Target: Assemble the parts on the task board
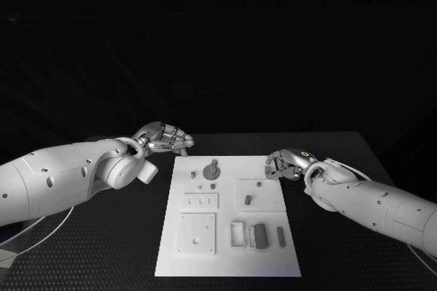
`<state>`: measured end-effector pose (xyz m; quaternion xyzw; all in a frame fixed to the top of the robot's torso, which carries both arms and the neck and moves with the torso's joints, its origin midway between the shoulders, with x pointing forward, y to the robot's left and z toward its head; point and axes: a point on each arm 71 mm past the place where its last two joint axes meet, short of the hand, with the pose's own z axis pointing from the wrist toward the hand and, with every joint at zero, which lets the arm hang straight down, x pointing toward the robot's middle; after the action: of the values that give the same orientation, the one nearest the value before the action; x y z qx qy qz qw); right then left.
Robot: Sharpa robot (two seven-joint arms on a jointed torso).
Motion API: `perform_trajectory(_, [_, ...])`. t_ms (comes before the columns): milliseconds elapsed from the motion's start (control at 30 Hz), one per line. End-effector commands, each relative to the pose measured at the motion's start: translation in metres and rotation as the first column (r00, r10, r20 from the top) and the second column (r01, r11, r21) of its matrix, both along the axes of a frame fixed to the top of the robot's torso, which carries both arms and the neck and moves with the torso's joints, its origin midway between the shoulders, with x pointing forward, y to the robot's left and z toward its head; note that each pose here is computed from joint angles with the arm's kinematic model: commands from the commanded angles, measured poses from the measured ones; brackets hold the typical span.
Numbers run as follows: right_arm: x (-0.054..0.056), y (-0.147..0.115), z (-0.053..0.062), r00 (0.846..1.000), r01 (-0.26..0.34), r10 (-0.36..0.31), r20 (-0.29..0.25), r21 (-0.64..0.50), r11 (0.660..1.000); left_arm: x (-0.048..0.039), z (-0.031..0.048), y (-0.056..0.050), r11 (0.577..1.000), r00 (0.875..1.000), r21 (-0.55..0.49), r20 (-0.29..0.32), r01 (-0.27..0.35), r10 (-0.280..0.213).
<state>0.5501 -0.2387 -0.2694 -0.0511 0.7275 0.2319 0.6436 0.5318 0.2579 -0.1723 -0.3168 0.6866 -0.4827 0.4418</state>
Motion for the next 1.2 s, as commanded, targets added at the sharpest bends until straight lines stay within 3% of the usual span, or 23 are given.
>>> perform_trajectory(33, [-0.0006, 0.0012, -0.0014, 1.0, -0.016, 0.016, -0.011, 0.0, 1.0, -0.0006, 0.0008, -0.0017, 1.0, 1.0, -0.002, 0.005, 0.012, -0.012])
perform_trajectory(1200, [-0.0002, 0.0017, -0.0047, 1.0, -0.011, 0.01, -0.023, -0.016, 1.0, -0.0008, 0.0007, -0.0013, 1.0, 1.0, 0.003, 0.005, 0.012, -0.012])
